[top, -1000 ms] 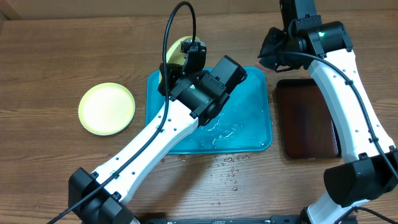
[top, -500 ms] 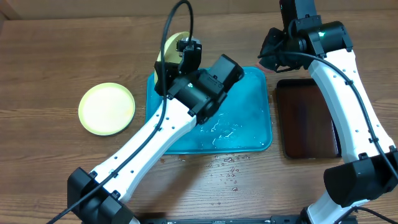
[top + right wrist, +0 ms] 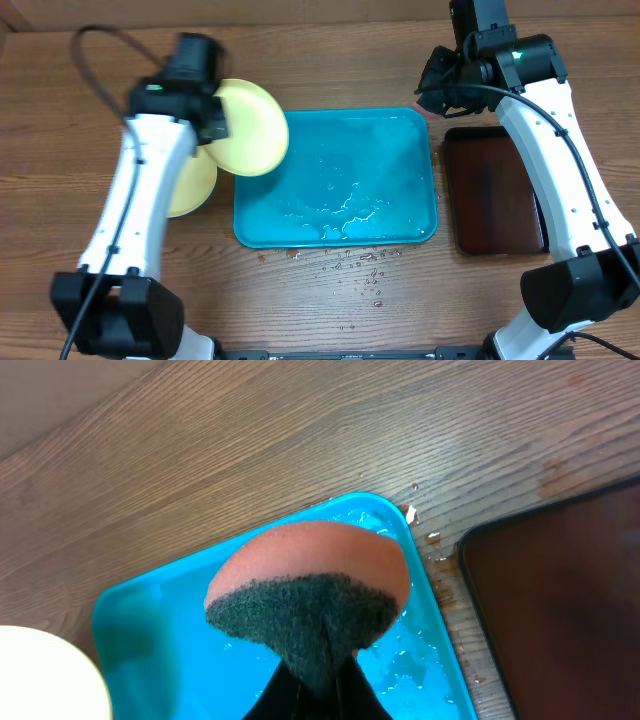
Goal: Clean dirty plates on tray and stack at the side
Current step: 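Lift the second yellow plate with the left gripper and stack it on the left pile, then move the sponge right and drop it into the dark brown tray with the right gripper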
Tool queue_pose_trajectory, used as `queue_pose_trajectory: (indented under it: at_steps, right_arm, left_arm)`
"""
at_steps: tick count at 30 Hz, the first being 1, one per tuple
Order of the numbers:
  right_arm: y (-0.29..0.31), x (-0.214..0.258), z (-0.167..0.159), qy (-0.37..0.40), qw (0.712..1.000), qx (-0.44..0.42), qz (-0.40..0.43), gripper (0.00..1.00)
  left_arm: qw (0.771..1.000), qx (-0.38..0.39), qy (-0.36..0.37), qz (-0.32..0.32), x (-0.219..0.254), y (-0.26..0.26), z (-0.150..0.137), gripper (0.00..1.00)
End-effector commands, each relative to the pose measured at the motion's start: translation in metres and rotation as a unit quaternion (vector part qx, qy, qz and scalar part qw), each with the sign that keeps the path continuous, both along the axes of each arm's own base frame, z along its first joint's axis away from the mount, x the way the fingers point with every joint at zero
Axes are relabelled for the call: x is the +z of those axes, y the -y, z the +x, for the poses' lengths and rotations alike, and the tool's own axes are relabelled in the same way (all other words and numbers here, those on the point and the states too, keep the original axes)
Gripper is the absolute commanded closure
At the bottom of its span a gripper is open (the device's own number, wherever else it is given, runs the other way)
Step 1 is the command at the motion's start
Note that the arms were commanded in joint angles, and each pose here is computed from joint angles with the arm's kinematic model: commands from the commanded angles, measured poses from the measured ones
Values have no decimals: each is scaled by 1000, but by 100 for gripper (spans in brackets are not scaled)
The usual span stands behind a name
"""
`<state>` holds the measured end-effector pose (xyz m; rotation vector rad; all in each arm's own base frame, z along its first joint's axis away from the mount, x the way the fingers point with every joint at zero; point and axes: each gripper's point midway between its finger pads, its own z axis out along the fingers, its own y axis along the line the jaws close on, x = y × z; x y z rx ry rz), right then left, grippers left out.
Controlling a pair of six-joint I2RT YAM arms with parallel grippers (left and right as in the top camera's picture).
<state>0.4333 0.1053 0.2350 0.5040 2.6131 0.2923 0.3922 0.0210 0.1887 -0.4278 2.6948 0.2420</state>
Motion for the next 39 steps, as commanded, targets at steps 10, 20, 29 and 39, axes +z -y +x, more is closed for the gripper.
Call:
queue_pose_trajectory:
  at_steps: [10, 20, 29, 39]
  right_arm:
    - [2, 1, 2, 6, 1000, 8, -8, 96]
    - [2, 1, 2, 7, 1000, 8, -8, 96]
    - [2, 0, 1, 3, 1000, 9, -9, 96]
    - [31, -7, -8, -27, 999, -5, -23, 96]
  left_arm:
    - [962, 188, 15, -199, -95, -136, -55, 96]
    - [961, 199, 41, -189, -132, -146, -60, 96]
    - [962, 183, 58, -196, -126, -144, -51, 68]
    - [981, 94, 70, -154, -69, -114, -17, 50]
